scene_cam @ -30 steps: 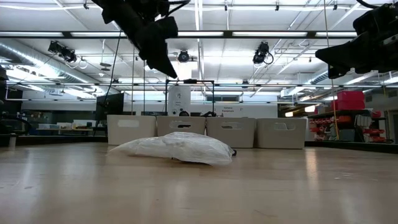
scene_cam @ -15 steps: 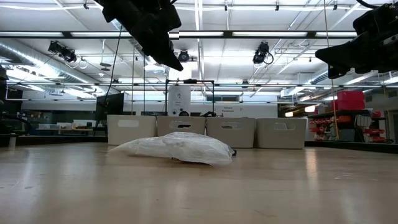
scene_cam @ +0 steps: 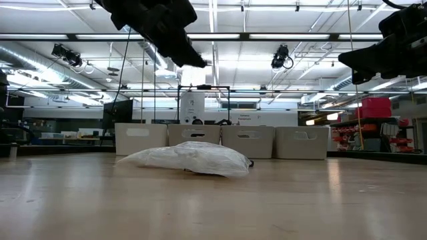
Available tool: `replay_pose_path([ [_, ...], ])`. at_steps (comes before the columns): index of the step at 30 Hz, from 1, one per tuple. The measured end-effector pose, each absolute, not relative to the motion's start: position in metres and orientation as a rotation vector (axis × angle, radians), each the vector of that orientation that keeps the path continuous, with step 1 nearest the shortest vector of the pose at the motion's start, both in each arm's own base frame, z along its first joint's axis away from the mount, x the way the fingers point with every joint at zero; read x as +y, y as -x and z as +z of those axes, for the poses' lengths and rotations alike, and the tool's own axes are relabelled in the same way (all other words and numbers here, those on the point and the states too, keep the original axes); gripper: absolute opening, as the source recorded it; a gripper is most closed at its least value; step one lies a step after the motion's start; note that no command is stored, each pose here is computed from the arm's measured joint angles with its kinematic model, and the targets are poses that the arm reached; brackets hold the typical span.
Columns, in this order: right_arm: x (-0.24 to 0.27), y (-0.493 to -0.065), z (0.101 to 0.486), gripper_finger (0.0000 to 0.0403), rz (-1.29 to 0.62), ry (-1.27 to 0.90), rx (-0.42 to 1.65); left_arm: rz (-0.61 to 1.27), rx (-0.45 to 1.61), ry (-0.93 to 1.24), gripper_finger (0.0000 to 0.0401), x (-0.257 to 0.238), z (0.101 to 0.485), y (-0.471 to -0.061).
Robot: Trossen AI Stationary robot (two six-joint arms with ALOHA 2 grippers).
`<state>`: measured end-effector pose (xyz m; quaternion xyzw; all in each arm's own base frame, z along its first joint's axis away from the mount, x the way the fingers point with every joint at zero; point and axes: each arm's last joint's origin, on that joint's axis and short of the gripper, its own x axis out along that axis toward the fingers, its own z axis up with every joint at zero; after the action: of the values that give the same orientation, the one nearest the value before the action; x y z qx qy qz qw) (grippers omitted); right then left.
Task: Pick & Place Travel size toiletries
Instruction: Put the blue razor into the white bin
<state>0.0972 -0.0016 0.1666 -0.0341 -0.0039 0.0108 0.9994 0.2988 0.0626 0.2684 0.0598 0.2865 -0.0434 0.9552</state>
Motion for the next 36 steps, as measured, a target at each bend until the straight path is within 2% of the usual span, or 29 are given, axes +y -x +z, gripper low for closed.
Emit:
replay_pose_path([
  [12, -0.002, -0.097, 0.167, 0.0014, 0.022, 0.068, -0.008, -0.092, 0.583, -0.082, 0.0001, 0.062, 0.263, -0.298],
  [24, -0.002, -0.097, 0.167, 0.0014, 0.022, 0.068, -0.008, -0.096, 0.555, -0.118, 0.0001, 0.063, 0.276, -0.301],
  [36, -0.002, -0.097, 0.167, 0.0014, 0.022, 0.068, -0.009, -0.186, 0.649, -0.136, 0.0001, 0.069, 0.272, -0.337],
])
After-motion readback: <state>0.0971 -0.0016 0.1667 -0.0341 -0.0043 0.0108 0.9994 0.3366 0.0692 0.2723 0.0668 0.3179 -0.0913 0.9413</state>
